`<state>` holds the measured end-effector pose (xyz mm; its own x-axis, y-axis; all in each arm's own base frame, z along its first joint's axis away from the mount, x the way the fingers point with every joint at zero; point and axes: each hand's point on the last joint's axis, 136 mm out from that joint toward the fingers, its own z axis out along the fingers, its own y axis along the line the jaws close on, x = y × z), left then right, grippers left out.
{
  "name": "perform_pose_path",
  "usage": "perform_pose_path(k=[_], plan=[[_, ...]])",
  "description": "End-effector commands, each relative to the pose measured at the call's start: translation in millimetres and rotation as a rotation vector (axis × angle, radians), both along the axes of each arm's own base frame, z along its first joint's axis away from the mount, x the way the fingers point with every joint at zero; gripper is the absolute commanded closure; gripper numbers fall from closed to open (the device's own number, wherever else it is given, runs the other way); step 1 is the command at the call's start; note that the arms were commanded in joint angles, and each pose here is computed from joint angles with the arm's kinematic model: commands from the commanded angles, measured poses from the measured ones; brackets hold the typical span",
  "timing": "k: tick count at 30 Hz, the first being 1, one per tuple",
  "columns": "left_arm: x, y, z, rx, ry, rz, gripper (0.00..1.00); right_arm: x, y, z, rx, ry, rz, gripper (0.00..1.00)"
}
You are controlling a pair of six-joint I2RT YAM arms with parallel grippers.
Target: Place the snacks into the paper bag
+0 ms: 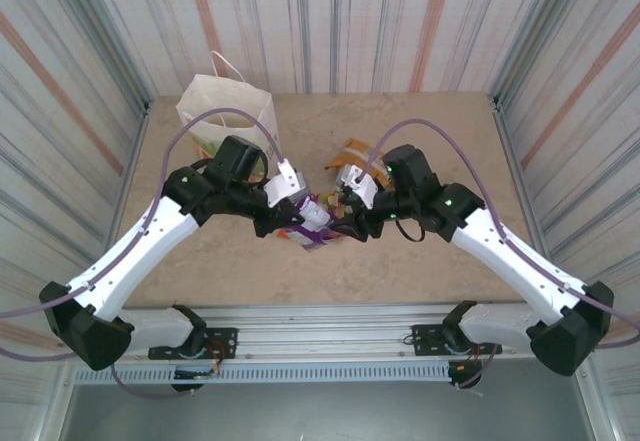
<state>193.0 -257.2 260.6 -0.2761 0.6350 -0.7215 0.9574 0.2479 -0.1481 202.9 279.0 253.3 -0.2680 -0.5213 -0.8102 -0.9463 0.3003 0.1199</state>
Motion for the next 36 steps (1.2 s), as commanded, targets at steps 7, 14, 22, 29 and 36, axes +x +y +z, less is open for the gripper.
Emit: perform_pose_path(k=[7, 14, 22, 29, 36], plan=[[-4.3, -3.9, 16.3, -0.021, -0.064, -0.053, 1.0, -12.9, 26.2, -3.4, 0.052, 0.108, 0.109, 0.37], [-1.3, -6.8, 19.0, -0.035, -0.073, -0.044, 1.0, -14.6, 34.0, -12.9, 0.067, 0.169, 0.124, 0.64], [15.2, 0.6, 15.9, 0.021, -0.106, 0.057, 0.87, -4.2, 24.6, -10.4, 0.05, 0.109, 0.059, 0.97], [37.7, 13.2, -2.8, 0.091, -0.082, 0.241, 0.47, 20.5, 7.7, -1.7, 0.094, 0.054, -0.093, 1.0], [75.6, 50.0, -36.5, 0.126, 0.011, 0.618, 0.22, 57.8, -11.6, 34.7, 0.271, -0.084, -0.303, 1.0]])
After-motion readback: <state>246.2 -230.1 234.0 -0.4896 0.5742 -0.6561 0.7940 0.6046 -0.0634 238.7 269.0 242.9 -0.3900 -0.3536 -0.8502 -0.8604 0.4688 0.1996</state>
